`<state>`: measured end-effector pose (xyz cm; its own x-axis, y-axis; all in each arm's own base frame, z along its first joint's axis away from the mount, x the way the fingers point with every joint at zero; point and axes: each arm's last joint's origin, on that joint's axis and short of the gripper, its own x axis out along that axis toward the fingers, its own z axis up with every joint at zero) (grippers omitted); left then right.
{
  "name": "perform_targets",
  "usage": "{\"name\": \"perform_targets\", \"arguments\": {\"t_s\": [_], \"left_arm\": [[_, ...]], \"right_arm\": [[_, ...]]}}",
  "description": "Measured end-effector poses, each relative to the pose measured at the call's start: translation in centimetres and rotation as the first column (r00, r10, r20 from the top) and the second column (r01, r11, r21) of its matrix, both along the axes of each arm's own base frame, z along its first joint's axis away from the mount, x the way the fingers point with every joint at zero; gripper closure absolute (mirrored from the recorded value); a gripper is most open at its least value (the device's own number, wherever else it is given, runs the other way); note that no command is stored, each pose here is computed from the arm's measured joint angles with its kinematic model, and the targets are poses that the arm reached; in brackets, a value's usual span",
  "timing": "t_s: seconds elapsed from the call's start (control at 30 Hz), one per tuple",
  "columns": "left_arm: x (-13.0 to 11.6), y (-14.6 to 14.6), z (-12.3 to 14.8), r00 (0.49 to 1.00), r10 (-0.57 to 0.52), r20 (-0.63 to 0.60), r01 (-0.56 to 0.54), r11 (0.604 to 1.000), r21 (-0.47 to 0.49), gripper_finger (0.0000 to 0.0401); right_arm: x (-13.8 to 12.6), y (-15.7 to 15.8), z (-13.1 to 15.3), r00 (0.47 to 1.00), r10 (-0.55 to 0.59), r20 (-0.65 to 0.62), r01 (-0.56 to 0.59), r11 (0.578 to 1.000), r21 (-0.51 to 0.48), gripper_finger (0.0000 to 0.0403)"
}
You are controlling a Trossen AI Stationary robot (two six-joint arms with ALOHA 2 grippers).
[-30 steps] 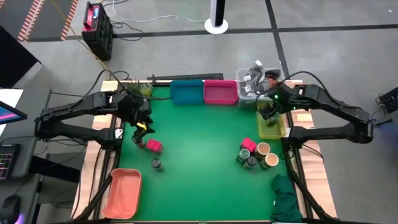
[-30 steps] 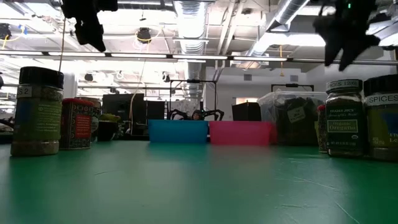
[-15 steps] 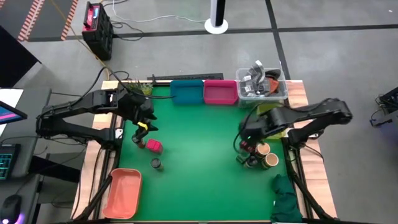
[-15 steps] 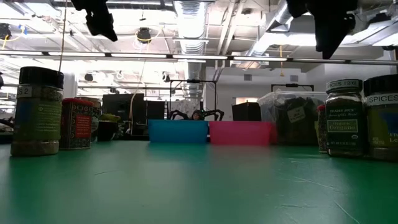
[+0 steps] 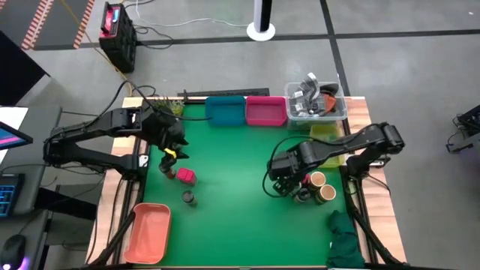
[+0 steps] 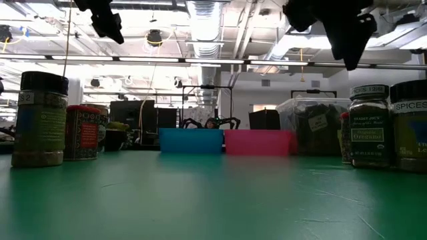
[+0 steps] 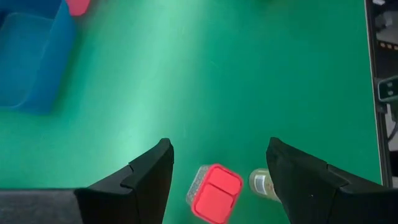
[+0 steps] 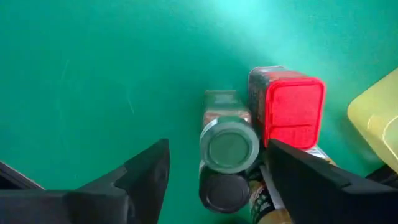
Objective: Sort spices by type
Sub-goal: Put the dark green spice bottle into the yellow bin
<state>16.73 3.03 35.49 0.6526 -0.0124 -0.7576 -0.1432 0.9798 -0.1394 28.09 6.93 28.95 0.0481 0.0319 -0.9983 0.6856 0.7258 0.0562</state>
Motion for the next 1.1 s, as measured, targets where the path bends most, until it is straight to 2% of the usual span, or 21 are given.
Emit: {"name": "perform_targets", "arguments": {"t_s": [0.33,0.6,0.77,0.93,1.1], "left_arm": [[-0.1,0.0,-0.1,1.000,-0.020,-0.007,0.020,1.000,0.005,0.0157],[-0.1,0.0,-0.1,0.999,-0.031,-0.013,0.032,0.999,0.014,0.0157],[-0.1,0.0,-0.1,0.999,-0.031,-0.013,0.031,0.999,0.014,0.0157],[-0.1,0.0,-0.1,0.999,-0.031,-0.013,0.031,0.999,0.014,0.0157],[-0.1,0.0,-0.1,0.999,-0.031,-0.013,0.031,0.999,0.014,0.0157]], "right_arm": [[0.2,1.1,-1.2,0.998,0.011,-0.064,-0.013,1.000,-0.026,0.0007],[-0.2,0.7,-2.9,0.995,0.010,-0.099,-0.017,0.997,-0.071,0.0025],[0.0,0.9,-4.2,0.997,0.011,-0.074,-0.014,0.999,-0.042,0.0028],[-0.4,0.8,-5.0,0.995,0.008,-0.103,-0.012,0.999,-0.037,0.0029],[-0.4,0.9,-5.3,0.995,0.014,-0.103,-0.015,1.000,-0.016,0.0048]]}}
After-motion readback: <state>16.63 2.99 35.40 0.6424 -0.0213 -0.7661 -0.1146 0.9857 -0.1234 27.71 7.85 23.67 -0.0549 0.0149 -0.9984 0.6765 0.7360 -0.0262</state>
